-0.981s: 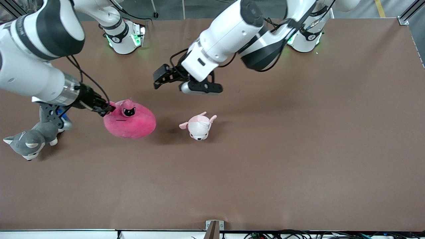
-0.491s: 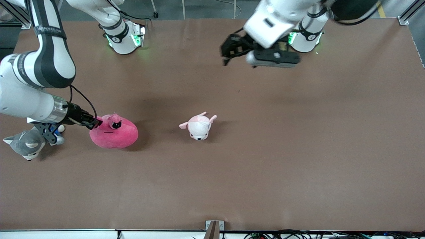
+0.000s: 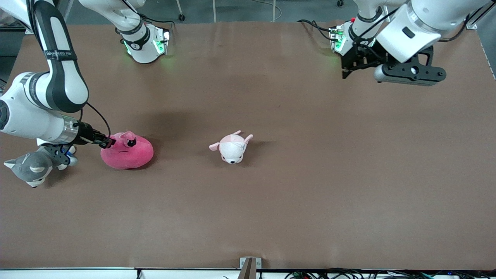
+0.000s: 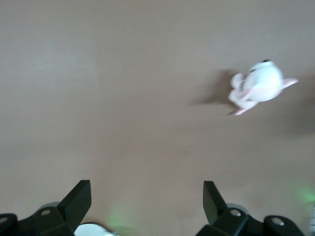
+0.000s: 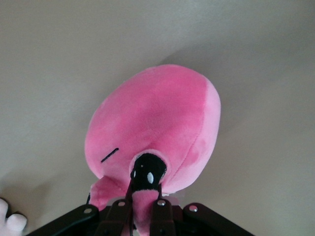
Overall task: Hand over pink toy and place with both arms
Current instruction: 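Open the left gripper and withdraw it while the right gripper holds, then lower the pink toy beside the grey cat and open the right gripper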
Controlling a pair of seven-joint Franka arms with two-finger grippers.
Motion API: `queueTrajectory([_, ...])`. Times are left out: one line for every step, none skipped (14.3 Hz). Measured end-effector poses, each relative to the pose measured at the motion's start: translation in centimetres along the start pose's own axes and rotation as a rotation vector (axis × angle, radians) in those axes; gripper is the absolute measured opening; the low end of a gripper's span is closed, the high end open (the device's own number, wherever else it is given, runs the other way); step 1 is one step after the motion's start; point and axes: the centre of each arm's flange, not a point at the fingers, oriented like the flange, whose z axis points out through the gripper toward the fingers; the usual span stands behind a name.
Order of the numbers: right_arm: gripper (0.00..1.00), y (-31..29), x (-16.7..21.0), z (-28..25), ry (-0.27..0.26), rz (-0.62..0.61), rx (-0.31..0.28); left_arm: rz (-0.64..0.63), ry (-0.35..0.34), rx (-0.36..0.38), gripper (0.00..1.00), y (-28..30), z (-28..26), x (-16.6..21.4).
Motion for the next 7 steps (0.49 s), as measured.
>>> queueTrajectory([0.13,0.6,0.2,0.1,-0.003,-0.004,0.001,0.0,0.002,0.013,1.0,-1.6,0.3,0.1])
queueTrajectory([0.13,1.1,0.4,0.2,-0.006,-0.003,0.001,-0.005,0.007,0.017,1.0,-3.5,0.5,0.3])
queueTrajectory([0.13,1.5,0.5,0.3,-0.009,-0.002,0.001,-0.017,0.012,0.018,1.0,-5.6,0.6,0.6])
queueTrajectory([0.15,1.6,0.5,0.4,-0.011,-0.002,0.0,-0.034,0.015,0.018,1.0,-7.7,0.7,0.9])
queueTrajectory([0.16,1.6,0.5,0.4,-0.011,-0.003,0.0,-0.048,0.02,0.018,1.0,-9.7,0.9,1.3])
queueTrajectory([0.24,1.6,0.5,0.4,-0.011,-0.005,0.0,-0.052,0.03,0.02,1.0,-11.5,1.2,1.7])
queueTrajectory([0.33,1.5,0.4,0.4,-0.011,-0.007,0.0,-0.051,0.044,0.029,1.0,-13.2,1.3,2.1])
